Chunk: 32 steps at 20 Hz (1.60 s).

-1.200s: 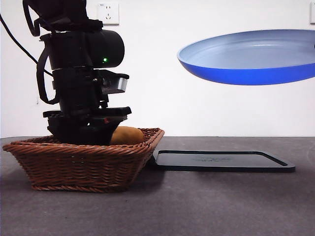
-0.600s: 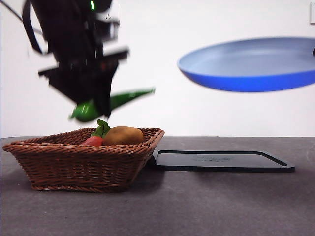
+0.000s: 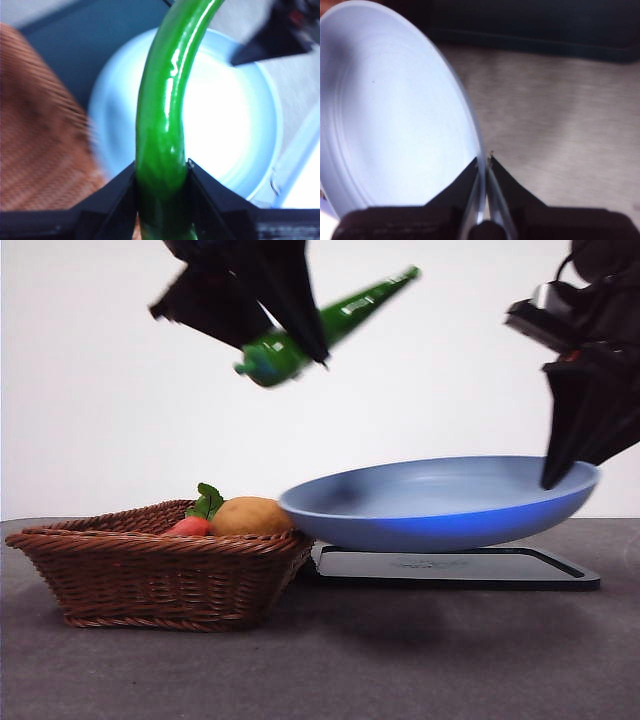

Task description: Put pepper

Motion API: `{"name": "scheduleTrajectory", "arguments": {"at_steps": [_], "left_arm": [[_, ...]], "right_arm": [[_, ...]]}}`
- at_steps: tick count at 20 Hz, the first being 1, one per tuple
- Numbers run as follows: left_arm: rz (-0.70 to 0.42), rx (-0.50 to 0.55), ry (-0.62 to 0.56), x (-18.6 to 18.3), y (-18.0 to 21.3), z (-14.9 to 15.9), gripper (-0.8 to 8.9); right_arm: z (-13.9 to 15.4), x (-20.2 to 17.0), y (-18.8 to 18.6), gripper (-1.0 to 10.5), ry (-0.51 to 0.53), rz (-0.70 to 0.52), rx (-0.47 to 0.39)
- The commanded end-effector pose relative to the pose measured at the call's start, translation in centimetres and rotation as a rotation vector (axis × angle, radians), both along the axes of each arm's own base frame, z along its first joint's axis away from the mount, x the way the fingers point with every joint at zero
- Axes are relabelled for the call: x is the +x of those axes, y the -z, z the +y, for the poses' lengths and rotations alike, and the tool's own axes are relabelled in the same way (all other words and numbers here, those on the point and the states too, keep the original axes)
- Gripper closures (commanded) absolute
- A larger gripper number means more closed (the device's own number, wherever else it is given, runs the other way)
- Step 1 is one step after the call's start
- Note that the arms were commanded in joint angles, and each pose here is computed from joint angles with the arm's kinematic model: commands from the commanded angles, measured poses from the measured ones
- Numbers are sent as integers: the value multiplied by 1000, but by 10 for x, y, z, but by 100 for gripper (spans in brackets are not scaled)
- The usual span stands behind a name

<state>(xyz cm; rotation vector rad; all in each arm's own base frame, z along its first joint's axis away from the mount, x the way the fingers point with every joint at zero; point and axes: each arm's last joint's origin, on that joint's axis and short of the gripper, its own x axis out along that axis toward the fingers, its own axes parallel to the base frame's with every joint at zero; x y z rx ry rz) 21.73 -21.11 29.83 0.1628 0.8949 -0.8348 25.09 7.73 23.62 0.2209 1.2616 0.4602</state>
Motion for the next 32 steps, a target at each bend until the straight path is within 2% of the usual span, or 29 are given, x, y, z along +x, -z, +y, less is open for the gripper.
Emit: {"name": "scheduleTrajectory", "arguments": {"at_steps": [1, 8, 12, 15, 20, 22, 23, 26, 32], "left_arm": [[6, 23, 29, 5, 11, -14, 718], [109, 162, 77, 16, 55, -31, 714], [65, 194, 85, 13, 56, -35, 643], [64, 196, 90, 13, 57, -35, 643], [83, 211, 96, 11, 59, -36, 641], [95, 216, 91, 10, 60, -35, 578], [105, 225, 92, 9, 59, -34, 546], [118, 239, 93, 5, 55, -30, 539], [30, 156, 86, -2, 13, -21, 539]], "right_arm": [[12, 2, -4, 941, -1, -2, 27], [19, 0, -4, 941, -12, 5, 32], [21, -2, -4, 941, -19, 15, 33], [29, -5, -5, 941, -50, 44, 92], [36, -8, -5, 941, -75, 51, 97], [36, -8, -5, 941, -73, 53, 97], [36, -8, -5, 941, -71, 53, 97], [35, -8, -5, 941, -70, 52, 95], [29, -5, -5, 941, -46, 51, 98]]}}
